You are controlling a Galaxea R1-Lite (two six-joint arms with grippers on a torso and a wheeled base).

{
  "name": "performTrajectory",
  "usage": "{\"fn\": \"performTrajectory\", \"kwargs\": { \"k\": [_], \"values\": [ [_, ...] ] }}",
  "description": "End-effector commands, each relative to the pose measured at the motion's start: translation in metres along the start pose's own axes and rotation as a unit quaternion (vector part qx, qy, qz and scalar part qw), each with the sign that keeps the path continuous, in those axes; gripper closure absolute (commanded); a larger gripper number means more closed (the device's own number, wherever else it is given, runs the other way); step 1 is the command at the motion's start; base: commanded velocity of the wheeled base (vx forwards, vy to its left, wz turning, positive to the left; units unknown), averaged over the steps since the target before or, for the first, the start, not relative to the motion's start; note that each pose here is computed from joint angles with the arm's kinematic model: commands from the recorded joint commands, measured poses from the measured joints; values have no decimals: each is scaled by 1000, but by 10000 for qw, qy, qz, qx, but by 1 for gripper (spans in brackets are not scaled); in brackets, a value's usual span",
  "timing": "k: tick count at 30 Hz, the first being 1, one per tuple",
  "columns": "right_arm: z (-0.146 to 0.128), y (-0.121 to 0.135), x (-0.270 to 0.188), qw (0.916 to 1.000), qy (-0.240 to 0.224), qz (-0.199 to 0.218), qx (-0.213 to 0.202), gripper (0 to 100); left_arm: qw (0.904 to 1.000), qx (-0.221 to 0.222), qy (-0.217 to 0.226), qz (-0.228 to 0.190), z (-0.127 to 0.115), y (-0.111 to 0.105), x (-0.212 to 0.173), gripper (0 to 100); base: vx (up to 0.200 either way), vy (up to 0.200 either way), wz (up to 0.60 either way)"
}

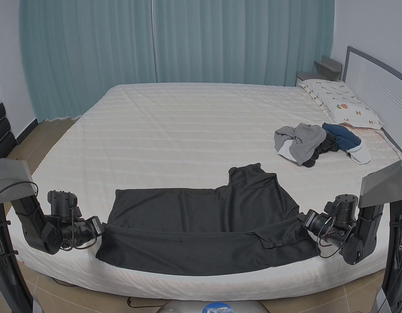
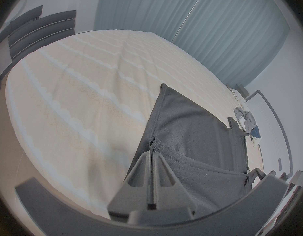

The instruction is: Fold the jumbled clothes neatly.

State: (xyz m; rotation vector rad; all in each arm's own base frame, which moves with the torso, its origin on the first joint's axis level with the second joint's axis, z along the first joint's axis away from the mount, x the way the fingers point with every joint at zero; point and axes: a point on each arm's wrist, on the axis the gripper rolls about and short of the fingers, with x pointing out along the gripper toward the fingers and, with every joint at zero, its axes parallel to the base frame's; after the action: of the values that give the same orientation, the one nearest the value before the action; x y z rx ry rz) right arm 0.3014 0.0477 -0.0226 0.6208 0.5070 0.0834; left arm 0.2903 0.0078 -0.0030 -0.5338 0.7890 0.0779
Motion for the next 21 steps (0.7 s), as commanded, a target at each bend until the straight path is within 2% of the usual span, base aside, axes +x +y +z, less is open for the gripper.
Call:
{"fn": "performTrajectory", "kwargs": {
  "k": [1, 16, 17, 21],
  "values": [
    [4, 4, -2, 10000, -76, 59, 10, 100, 10000, -9, 22, 16, -1, 1, 0, 100, 0, 0, 0],
    [-10, 0, 12, 9999, 109, 29, 46, 100, 9997, -75, 213, 111, -3, 4, 13, 100, 0, 0, 0],
    [-11, -1, 12, 9999, 133, 11, 49, 100, 9996, -85, 226, 118, -4, 4, 13, 0, 0, 0, 0],
    [-16, -3, 16, 9998, 195, -12, 40, 100, 9994, -98, 289, 146, -6, 6, 17, 0, 0, 0, 0]
  ]
}}
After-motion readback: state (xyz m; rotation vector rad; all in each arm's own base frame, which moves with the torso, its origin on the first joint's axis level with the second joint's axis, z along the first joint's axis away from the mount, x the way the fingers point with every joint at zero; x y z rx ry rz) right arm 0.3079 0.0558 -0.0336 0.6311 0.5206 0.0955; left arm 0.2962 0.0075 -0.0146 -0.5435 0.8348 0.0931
